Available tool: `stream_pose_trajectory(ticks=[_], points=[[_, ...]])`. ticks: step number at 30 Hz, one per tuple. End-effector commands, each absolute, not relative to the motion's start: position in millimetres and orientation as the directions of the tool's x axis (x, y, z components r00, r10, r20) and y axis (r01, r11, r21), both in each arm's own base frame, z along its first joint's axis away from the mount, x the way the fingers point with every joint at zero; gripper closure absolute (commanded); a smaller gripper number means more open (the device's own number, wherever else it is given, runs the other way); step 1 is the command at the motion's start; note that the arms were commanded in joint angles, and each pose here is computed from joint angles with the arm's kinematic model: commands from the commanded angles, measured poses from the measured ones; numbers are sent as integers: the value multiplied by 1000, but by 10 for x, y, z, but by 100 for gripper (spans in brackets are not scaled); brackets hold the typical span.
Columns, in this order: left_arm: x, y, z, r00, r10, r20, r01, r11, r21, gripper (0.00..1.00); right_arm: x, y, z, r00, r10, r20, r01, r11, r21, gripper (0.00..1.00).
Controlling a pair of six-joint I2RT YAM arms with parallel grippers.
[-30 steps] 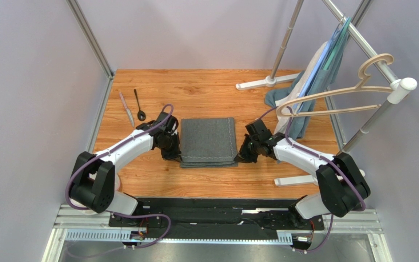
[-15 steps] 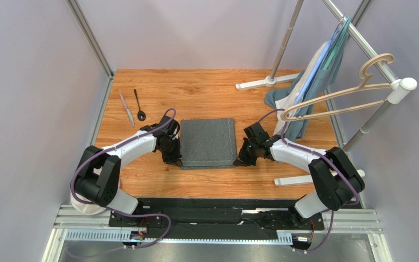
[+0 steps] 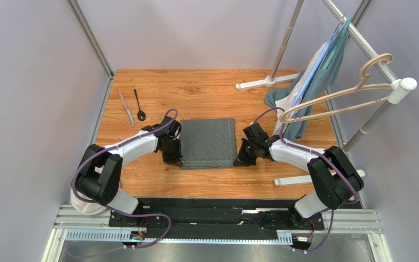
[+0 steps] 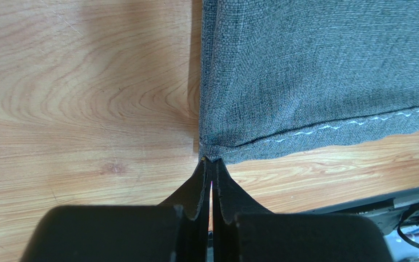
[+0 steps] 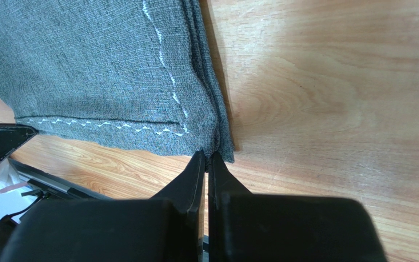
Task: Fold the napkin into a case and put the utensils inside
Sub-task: Smooth out the square-folded napkin at the center of the board.
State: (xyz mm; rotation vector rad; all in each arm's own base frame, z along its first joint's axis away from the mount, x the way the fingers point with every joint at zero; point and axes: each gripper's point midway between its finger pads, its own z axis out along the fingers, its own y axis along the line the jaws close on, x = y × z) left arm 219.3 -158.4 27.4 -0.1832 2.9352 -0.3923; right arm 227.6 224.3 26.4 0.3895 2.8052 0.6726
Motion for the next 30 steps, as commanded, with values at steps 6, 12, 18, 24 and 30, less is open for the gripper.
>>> stream_pose_trajectory(ticks=[6, 12, 18, 24, 30], points=[[2093, -1312, 149, -983, -128, -130, -110, 985, -135, 100, 2242, 1978, 6, -944, 258, -204, 174, 919, 355, 100], [2047, -1345, 256, -988, -113, -101, -97, 984, -151, 75, 2272, 2021, 79, -954, 211, -214, 122, 924, 363, 88], [2096, -1280, 1016, -948, -136, -288, -75, 975, -211, 50, 2325, 1965, 571, -949, 91, -302, -15, 943, 334, 51], [2484, -2039, 1198, -938, -213, -273, -30, 835, -549, 76, 2500, 2105, 1064, -903, 57, -425, -128, 910, 394, 41], [2361, -1824, 419, -981, -154, -117, -104, 929, -355, 93, 2510, 2483, 629, -960, -17, -279, -159, 855, 493, 73]])
